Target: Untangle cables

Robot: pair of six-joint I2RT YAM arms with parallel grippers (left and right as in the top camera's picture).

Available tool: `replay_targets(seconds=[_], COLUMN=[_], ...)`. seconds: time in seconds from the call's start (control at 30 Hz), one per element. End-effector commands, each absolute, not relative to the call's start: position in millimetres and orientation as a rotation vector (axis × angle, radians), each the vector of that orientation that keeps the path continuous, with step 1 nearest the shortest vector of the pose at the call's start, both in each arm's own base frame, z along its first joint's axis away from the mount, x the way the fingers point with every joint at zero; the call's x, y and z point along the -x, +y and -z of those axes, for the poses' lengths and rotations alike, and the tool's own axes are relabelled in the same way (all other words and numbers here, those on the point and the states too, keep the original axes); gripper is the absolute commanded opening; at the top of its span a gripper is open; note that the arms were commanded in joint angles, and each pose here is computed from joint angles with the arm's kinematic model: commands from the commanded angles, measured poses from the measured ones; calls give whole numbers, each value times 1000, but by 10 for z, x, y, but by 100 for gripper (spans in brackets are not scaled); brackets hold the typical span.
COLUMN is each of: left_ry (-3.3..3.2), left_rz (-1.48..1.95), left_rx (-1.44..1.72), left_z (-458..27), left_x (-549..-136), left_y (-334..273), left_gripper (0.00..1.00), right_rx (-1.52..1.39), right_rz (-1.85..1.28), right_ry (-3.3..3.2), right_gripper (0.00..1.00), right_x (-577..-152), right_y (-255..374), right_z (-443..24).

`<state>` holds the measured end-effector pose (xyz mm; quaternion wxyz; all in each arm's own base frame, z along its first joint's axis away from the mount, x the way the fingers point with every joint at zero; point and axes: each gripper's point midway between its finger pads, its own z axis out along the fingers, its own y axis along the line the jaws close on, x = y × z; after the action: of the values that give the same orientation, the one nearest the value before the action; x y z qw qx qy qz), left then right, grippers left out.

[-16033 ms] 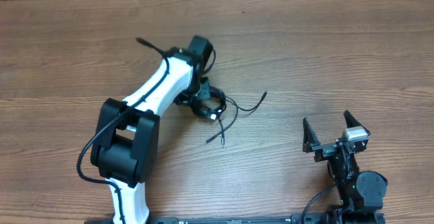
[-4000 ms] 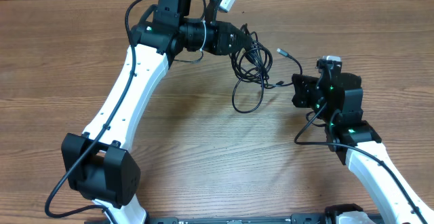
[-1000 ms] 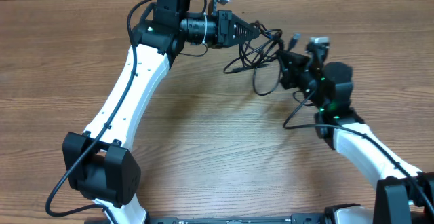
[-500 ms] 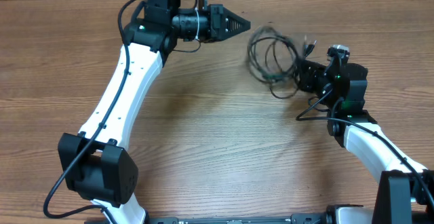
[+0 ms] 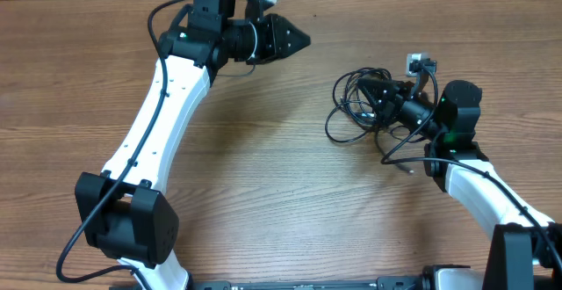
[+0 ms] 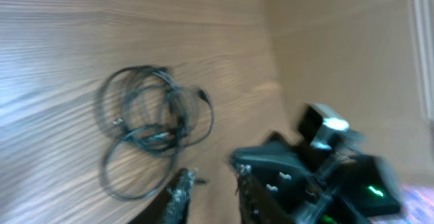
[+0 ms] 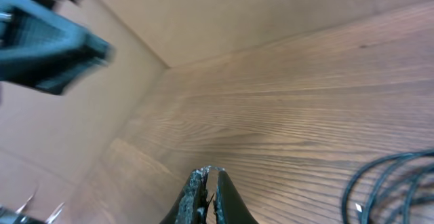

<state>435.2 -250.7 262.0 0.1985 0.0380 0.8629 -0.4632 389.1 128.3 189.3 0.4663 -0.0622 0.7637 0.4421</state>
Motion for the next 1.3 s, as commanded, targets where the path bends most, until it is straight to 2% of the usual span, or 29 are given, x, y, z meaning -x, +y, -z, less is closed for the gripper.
replay_targets(seconds=[0.0, 0.07, 0.13, 0.2, 0.27, 0.33, 0.4, 0.5, 0.53, 0.6, 0.7, 0.97, 1.27], left_ry=[2415, 2433, 2435, 2431, 2438, 2445, 2446, 2405, 2398, 2404, 2432, 2391, 2354], left_rz=[1107, 1091, 1094, 1087, 1019, 909, 802, 683, 661, 623, 550, 417, 501], left_rx=[-60, -58, -77, -100, -99, -85, -89, -288, -338, -365, -390, -583, -567], left_z=[-2657, -2621, -2620, -2623, -2563, -2462, -2343, -2149, -2059, -1893, -1546, -802, -385], left_x=[-4407, -4380, -4346, -4320, -4330, -4370, -4411, -4452, -4469, -4512, -4616, -4827, -4807], left_y=[-2361, -2385, -2458, -2542, -2602, -2649, -2720, -2952, -3033, -3102, -3138, -3361, -3809], left_gripper=[33, 47, 60, 70, 75, 76, 76, 78, 82, 85, 85, 82, 85], right_rx=[198, 185, 154, 77, -43, -137, -211, -315, -353, -399, -474, -563, -609], right_rz=[-1110, -1096, -1065, -998, -893, -800, -779, -755, -729, -696, -661, -633, -554], right_ry=[1844, 1846, 1851, 1877, 1927, 1963, 1977, 1959, 1952, 1949, 1974, 2023, 2086], right_gripper=[4, 5, 11, 13, 20, 26, 39, 50, 57, 63, 76, 100, 100], right_x=[-3825, -3844, -3888, -3970, -4064, -4118, -4130, -4154, -4160, -4153, -4098, -4013, -3934], right_y=[1330, 1312, 1269, 1167, 997, 841, 737, 502, 384, 225, 13, -180, -256], right_z=[-2013, -2005, -1986, -1910, -1759, -1641, -1599, -1631, -1635, -1629, -1550, -1389, -1216])
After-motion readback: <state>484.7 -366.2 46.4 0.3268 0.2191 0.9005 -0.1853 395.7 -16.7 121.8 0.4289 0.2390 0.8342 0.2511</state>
